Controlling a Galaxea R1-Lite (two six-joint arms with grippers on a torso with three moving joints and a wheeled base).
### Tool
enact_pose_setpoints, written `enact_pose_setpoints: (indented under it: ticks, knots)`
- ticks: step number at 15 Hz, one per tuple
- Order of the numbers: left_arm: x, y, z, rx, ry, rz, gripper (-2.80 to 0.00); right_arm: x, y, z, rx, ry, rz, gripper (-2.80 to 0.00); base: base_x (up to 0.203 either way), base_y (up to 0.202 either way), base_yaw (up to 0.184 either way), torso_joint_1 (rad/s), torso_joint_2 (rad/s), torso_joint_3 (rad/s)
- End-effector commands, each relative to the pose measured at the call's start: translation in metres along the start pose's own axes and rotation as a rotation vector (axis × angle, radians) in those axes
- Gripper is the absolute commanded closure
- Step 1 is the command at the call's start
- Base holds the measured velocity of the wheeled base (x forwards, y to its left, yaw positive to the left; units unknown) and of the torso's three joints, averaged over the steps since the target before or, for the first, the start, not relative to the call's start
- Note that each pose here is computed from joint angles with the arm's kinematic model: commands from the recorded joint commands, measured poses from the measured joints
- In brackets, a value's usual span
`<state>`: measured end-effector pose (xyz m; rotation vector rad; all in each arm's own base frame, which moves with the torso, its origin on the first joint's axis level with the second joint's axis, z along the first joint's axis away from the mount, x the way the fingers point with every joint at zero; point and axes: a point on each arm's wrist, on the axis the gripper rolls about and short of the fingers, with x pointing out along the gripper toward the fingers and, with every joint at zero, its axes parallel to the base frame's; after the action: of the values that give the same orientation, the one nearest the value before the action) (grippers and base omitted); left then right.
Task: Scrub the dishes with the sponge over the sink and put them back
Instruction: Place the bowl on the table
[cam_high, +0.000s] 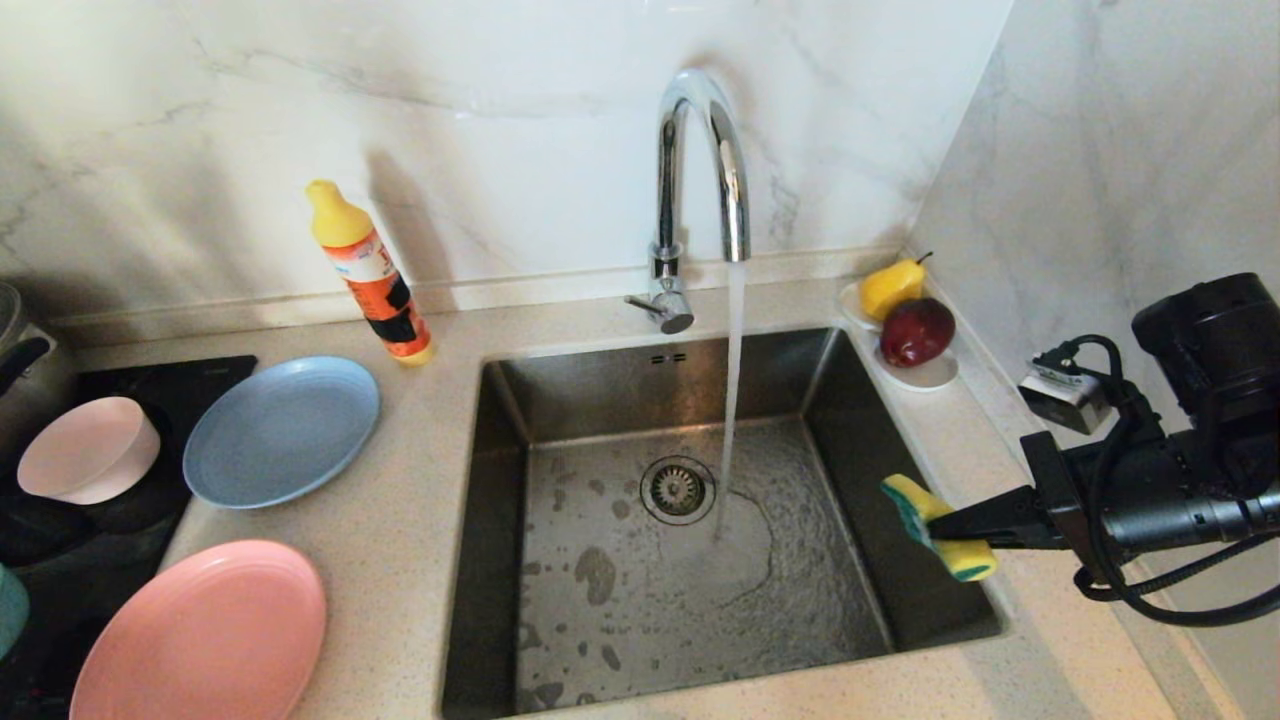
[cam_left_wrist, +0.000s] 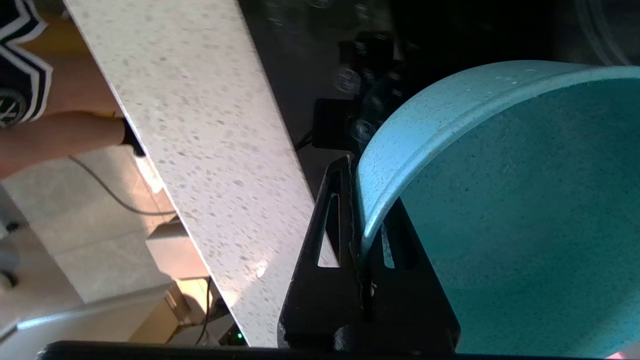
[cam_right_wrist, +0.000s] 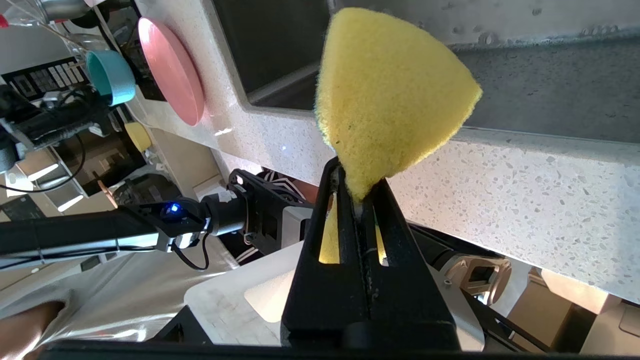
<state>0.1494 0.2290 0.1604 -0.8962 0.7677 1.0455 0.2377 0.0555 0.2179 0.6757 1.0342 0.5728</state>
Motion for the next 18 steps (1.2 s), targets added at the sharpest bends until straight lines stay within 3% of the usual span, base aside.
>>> enact_pose_setpoints:
  ticks: [1, 5, 11, 12, 13, 18]
  knots:
    - [0.014, 0.006, 0.004, -0.022, 0.035, 0.027, 0.0, 0.0, 0.0, -0.001, 0.004, 0.005, 0.003, 0.0, 0.0, 0.0, 0.0, 0.0, 0.0, 0.0]
    - [0.031, 0.009, 0.005, -0.032, 0.081, 0.047, 0.0, -0.004, 0.002, -0.002, 0.0, -0.005, 0.007, 0.0, 0.0, 0.0, 0.0, 0.0, 0.0, 0.0]
    - [0.036, 0.009, 0.008, -0.037, 0.082, 0.026, 0.0, -0.009, 0.006, -0.005, -0.008, -0.019, 0.015, 0.0, 0.0, 0.0, 0.0, 0.0, 0.0, 0.0]
    - [0.037, 0.01, 0.009, -0.039, 0.084, 0.029, -0.56, -0.01, 0.006, -0.005, -0.008, -0.019, 0.015, 0.0, 0.0, 0.0, 0.0, 0.0, 0.0, 0.0]
    - [0.037, 0.01, 0.009, -0.038, 0.082, 0.026, -2.8, -0.009, 0.006, -0.005, -0.008, -0.019, 0.015, 0.0, 0.0, 0.0, 0.0, 0.0, 0.0, 0.0]
    - [0.002, 0.007, 0.016, -0.05, -0.008, -0.091, -2.8, -0.009, 0.007, -0.004, -0.009, -0.021, 0.017, 0.0, 0.0, 0.0, 0.0, 0.0, 0.0, 0.0]
